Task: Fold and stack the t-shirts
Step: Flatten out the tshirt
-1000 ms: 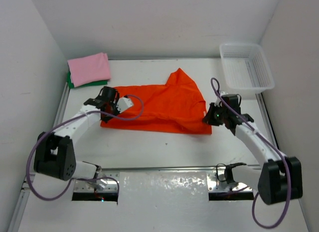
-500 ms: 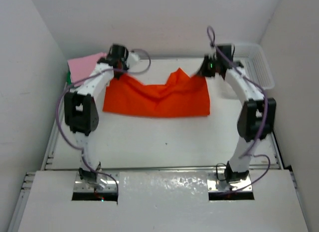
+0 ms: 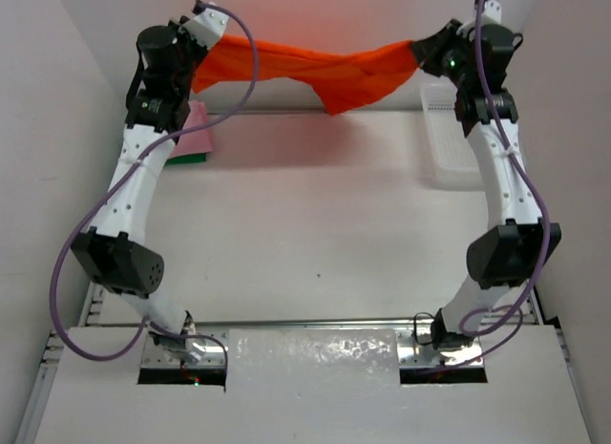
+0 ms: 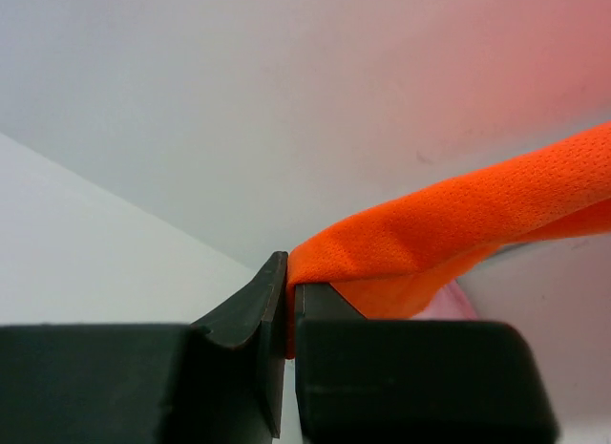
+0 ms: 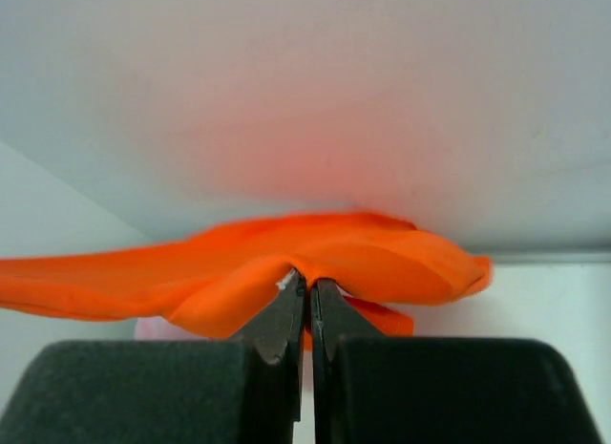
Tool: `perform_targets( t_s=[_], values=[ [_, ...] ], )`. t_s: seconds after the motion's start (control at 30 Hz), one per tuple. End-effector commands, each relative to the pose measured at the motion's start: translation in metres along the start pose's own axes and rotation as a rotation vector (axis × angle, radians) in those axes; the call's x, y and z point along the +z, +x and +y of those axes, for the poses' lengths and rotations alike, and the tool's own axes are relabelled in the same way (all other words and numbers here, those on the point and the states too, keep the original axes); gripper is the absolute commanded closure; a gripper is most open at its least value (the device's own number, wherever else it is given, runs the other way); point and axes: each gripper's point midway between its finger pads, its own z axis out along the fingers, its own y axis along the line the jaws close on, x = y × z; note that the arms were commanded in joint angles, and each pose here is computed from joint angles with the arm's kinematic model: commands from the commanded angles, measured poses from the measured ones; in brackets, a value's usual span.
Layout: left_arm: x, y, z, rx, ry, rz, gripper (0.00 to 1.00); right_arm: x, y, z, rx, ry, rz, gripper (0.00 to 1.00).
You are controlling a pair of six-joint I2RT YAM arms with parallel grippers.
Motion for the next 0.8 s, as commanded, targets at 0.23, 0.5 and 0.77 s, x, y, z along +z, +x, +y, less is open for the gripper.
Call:
perform_targets(
  t_s=[0.23,0.5,0.77],
  values=[
    [-0.063,0.139,-0.108,0.169,0.296,0.251,1.00,-0.097,0.169,-0.051,0.015,0.074,0.259,1.00],
    [-0.180,0.277,-0.202,0.242,0.642,0.564,1.00,-0.226,0.305,-0.075,-0.001,0.164,0.522,1.00],
    [-0.263,0.344,-0.250,0.237,0.852,0.725,1.00,-0.304,0.409,-0.095,0.138,0.228,0.730,1.00]
  ],
)
